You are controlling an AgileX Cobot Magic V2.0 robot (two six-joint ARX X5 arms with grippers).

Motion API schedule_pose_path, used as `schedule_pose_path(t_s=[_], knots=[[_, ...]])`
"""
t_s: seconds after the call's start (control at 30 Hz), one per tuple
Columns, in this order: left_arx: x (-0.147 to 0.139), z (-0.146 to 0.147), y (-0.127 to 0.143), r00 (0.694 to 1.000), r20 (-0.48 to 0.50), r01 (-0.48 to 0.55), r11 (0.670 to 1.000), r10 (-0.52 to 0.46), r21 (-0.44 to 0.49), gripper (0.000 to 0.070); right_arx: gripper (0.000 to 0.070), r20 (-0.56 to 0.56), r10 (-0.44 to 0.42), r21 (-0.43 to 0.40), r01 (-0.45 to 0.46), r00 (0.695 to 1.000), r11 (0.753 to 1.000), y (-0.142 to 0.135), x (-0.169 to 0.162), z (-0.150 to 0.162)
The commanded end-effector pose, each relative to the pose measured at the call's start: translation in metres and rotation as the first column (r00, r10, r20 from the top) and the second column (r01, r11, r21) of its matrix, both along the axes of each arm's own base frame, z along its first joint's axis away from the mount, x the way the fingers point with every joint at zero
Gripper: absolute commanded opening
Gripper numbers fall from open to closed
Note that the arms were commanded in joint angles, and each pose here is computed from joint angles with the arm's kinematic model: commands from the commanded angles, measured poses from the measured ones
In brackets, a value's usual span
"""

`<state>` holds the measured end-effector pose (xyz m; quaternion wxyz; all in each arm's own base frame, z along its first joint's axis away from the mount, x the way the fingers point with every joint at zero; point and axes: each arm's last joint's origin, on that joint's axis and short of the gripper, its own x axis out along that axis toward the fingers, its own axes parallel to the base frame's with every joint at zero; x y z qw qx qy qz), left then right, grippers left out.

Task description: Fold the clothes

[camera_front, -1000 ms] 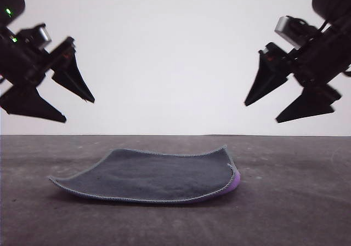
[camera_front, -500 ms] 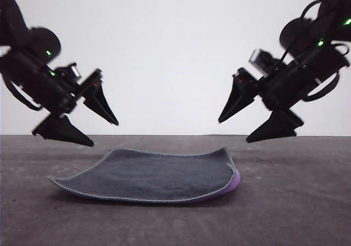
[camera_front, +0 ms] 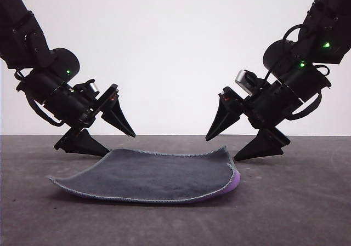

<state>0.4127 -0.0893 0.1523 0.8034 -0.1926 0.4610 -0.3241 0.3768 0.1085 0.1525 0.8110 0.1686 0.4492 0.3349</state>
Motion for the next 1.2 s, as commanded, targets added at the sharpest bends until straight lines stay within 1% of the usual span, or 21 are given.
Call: schedule_pose_path(t_s=[0.0,0.03,0.1,0.17,0.23,0.37,0.43,0.5,0.53,0.57,0.83,0.97,1.17], knots=[[0.002,-0.015,-0.006,0.999,-0.043,0.012,1.0,-0.011,0.009,0.047,0.0508,0.002,0.0,0.009,0.0,1.0,1.0,0.005,0.005,-0.002],[0.002,-0.015,-0.007,0.999,-0.041,0.014,1.0,-0.014,0.008,0.047,0.0471,0.005,0.001,0.011,-0.001,1.0,1.0,0.006,0.005,-0.002],[0.002,-0.015,-0.009,0.999,-0.042,0.018,1.0,-0.017,0.008,0.0469,0.037,0.008,0.001,0.014,-0.001,1.0,1.0,0.007,0.006,-0.001],[0.001,-0.015,-0.009,0.999,-0.045,0.021,1.0,-0.021,0.006,0.0451,0.027,0.011,0.004,0.016,-0.004,1.0,1.0,0.009,0.005,-0.001],[0.001,-0.015,-0.009,0.999,-0.046,0.023,1.0,-0.023,0.004,0.0375,0.0193,0.017,0.007,0.017,-0.007,1.0,1.0,0.01,0.005,-0.001],[0.001,-0.015,-0.009,0.999,-0.045,0.023,1.0,-0.023,0.003,0.0256,0.0075,0.014,0.009,0.018,-0.009,1.0,1.0,0.011,0.005,-0.002],[0.001,-0.015,-0.009,0.999,-0.046,0.024,1.0,-0.023,0.003,0.0171,0.0018,0.01,0.01,0.015,-0.01,1.0,1.0,0.011,0.005,-0.002],[0.001,-0.015,-0.009,0.999,-0.047,0.024,1.0,-0.023,0.003,0.0065,0.0006,0.011,0.011,0.015,-0.011,1.0,1.0,0.011,0.005,-0.003],[0.001,-0.015,-0.009,0.999,-0.047,0.024,1.0,-0.023,0.003,0.0024,0.0006,0.012,0.011,0.015,-0.011,1.0,1.0,0.011,0.005,-0.003],[0.001,-0.015,-0.009,0.999,-0.046,0.023,1.0,-0.023,0.003,0.0005,0.0006,0.014,0.011,0.015,-0.011,1.0,1.0,0.011,0.005,-0.003],[0.001,-0.015,-0.009,0.998,-0.053,0.029,1.0,-0.03,-0.004,0.0003,0.0006,0.02,0.01,0.012,-0.011,1.0,1.0,0.007,0.007,-0.003],[-0.001,-0.014,-0.01,0.996,-0.077,0.051,0.998,-0.053,-0.033,0.0003,0.0006,-0.011,0.029,0.033,-0.028,1.0,0.999,0.005,0.005,-0.003],[-0.002,-0.002,-0.01,0.988,-0.115,0.1,0.995,-0.1,-0.006,0.0004,0.0006,-0.068,0.062,0.054,-0.059,0.996,0.997,-0.002,0.002,-0.005]])
